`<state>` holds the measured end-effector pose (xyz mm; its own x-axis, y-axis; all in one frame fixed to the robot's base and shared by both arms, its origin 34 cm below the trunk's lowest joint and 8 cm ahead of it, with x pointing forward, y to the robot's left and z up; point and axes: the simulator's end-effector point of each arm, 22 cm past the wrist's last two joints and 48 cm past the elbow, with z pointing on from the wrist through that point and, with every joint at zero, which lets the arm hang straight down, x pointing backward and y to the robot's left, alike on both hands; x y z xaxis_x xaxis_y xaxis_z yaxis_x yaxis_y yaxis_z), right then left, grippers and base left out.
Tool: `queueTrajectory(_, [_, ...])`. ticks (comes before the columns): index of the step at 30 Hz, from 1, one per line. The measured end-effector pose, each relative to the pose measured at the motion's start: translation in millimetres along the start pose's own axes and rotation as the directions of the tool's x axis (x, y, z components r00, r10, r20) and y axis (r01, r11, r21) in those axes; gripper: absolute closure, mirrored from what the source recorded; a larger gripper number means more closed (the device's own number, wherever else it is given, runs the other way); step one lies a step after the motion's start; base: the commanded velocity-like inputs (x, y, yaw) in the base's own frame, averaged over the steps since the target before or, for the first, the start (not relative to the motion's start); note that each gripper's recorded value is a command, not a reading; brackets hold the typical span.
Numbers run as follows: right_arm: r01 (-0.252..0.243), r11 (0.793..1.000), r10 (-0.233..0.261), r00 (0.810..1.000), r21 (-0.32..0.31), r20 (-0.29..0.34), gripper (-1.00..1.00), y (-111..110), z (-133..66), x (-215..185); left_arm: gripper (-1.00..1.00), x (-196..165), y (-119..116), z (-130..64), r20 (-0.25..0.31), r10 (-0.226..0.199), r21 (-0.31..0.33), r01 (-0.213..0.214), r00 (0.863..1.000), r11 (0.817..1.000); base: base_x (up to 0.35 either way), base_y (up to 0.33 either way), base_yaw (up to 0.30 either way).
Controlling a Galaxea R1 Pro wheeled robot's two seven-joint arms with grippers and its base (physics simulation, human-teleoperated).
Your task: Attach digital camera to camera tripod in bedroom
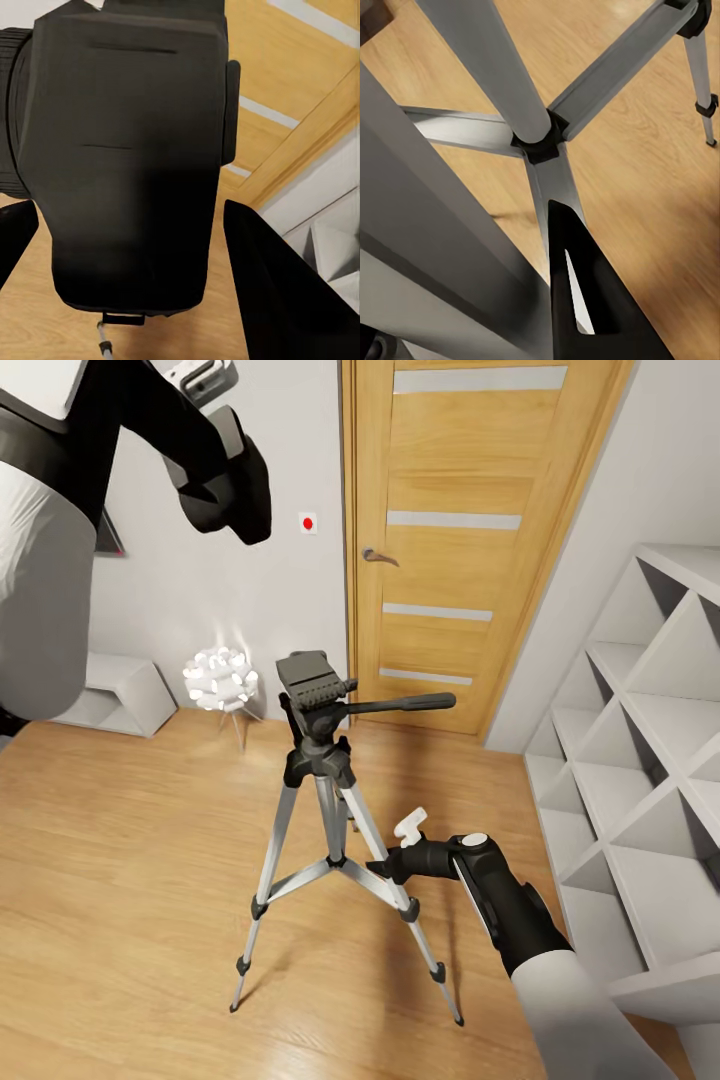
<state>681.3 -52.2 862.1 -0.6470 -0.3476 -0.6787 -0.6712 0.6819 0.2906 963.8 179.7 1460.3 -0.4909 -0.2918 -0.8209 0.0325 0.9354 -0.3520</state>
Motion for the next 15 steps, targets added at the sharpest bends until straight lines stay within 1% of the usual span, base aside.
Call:
queueTrajectory(3, [0.001,1.0,-0.001,1.0,-0.001,0.0,1.0,0,0.2,0,1.0,2,-14,0.0,0.003,0.006,0.035,-0.006,1.0,0.999,0.0,0.0,0.0])
queueTrajectory(4, [0.002,1.0,-0.002,1.0,-0.001,0.001,1.0,0,0.5,0,1.0,1,-48,-4.2,0.009,0.015,0.195,-0.016,1.0,0.981,0.0,0.0,0.0])
queueTrajectory(5, [0.002,1.0,-0.002,1.0,-0.001,0.001,1.0,0,0.0,0,1.0,-1,-68,-11.4,0.008,-0.007,0.296,0.005,1.0,0.955,0.0,0.0,0.0])
queueTrajectory(6, [0.002,1.0,-0.002,1.0,-0.001,0.001,1.0,0,0.3,0,1.0,-2,-66,-12.1,0.019,0.018,0.307,-0.023,1.0,0.951,0.0,0.0,0.0])
queueTrajectory(7, [0.002,1.0,-0.002,1.0,0.0,0.001,1.0,0,0.3,0,1.0,-5,-82,-22.0,0.027,0.02,0.415,-0.03,0.999,0.909,0.0,0.0,0.0])
queueTrajectory(8, [0.002,1.0,-0.002,1.0,0.0,0.001,1.0,0,0.0,0,1.0,-6,-86,-27.0,0.033,0.03,0.456,-0.042,0.999,0.889,0.0,0.0,0.0])
queueTrajectory(9, [0.002,1.0,-0.002,1.0,0.0,0.002,1.0,0,0.2,0,1.0,-6,-87,-29.2,0.039,0.044,0.483,-0.057,0.998,0.874,0.0,0.0,0.0])
queueTrajectory(10, [0.002,1.0,-0.002,1.0,0.0,0.002,1.0,0,0.3,0,1.0,-5,-91,-35.9,0.046,0.06,0.543,-0.075,0.997,0.836,0.0,0.0,0.0])
queueTrajectory(12, [0.002,1.0,-0.002,1.0,0.0,0.002,1.0,0,0.4,0,1.0,-4,-89,-39.6,0.058,0.085,0.579,-0.102,0.995,0.809,0.0,0.0,0.0])
queueTrajectory(13, [0.003,1.0,-0.003,1.0,0.0,0.002,1.0,0,0.4,-1,1.0,-5,-87,-44.7,0.065,0.092,0.614,-0.113,0.994,0.781,0.0,0.0,0.0])
queueTrajectory(15, [0.003,1.0,-0.003,1.0,0.0,0.002,1.0,1,0.5,-1,1.0,-6,-81,-48.7,0.075,0.102,0.631,-0.127,0.992,0.765,0.0,0.0,0.0])
